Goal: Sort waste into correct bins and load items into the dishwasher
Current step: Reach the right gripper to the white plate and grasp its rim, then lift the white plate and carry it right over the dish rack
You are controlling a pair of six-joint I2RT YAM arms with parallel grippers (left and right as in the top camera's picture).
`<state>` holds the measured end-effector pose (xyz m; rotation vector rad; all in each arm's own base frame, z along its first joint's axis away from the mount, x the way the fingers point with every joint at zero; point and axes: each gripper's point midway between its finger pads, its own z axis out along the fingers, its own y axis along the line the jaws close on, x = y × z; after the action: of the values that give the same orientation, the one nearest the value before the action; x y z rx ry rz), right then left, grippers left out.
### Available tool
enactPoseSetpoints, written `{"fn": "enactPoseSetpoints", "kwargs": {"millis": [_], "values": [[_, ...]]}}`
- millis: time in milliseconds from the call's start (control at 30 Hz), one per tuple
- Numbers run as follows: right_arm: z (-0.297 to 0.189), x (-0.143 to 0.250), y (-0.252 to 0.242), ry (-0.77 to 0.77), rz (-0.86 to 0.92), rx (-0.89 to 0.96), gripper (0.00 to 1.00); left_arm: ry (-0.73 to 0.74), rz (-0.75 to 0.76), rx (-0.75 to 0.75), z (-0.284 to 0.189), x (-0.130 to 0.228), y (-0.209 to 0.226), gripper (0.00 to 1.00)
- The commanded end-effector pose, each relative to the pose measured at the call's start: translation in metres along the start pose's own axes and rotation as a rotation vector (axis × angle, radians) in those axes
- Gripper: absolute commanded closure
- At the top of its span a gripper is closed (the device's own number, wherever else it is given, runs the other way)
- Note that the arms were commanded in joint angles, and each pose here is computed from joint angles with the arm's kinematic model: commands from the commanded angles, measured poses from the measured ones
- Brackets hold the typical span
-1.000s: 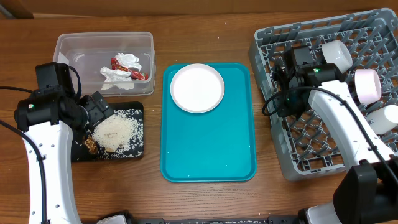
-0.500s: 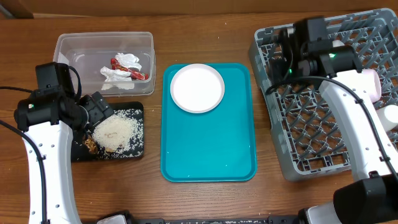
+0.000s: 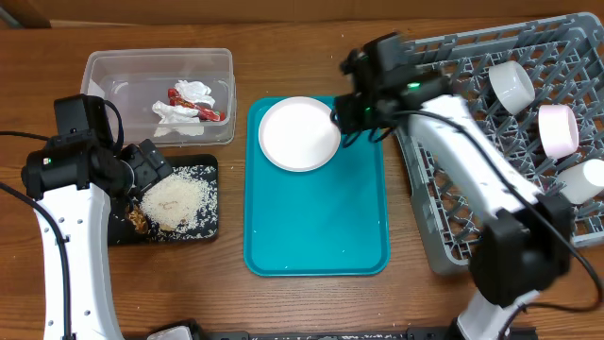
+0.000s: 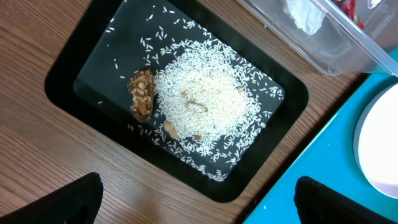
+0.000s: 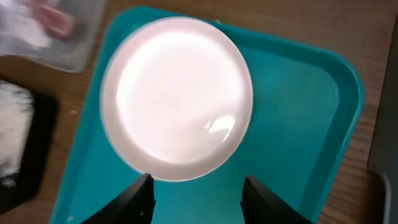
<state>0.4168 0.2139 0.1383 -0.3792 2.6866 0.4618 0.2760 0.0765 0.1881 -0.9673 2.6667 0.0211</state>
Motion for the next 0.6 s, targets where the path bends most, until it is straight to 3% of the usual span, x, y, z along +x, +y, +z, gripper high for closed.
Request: {"fn": "enactPoseSetpoints", "kwargs": {"millis": [0,233,500,567], "values": [[0.025,0.0,-0.028,0.004,0.115,0.166,0.52,-0.024,-0.009,0.0,-0.006,-0.004,0.002,0.0],[0.076,0.025,-0.029,0.119,0.203,0.114,0.51,-0.024,-0.009,0.0,-0.006,-0.004,0.001,0.0],[0.102,0.048,-0.037,0.203,0.221,0.133,0.52,-0.024,-0.009,0.0,-0.006,-0.004,0.002,0.0],[0.106,0.055,-0.039,0.223,0.222,0.139,0.56,-0.024,-0.009,0.0,-0.006,-0.004,0.002,0.0]]}}
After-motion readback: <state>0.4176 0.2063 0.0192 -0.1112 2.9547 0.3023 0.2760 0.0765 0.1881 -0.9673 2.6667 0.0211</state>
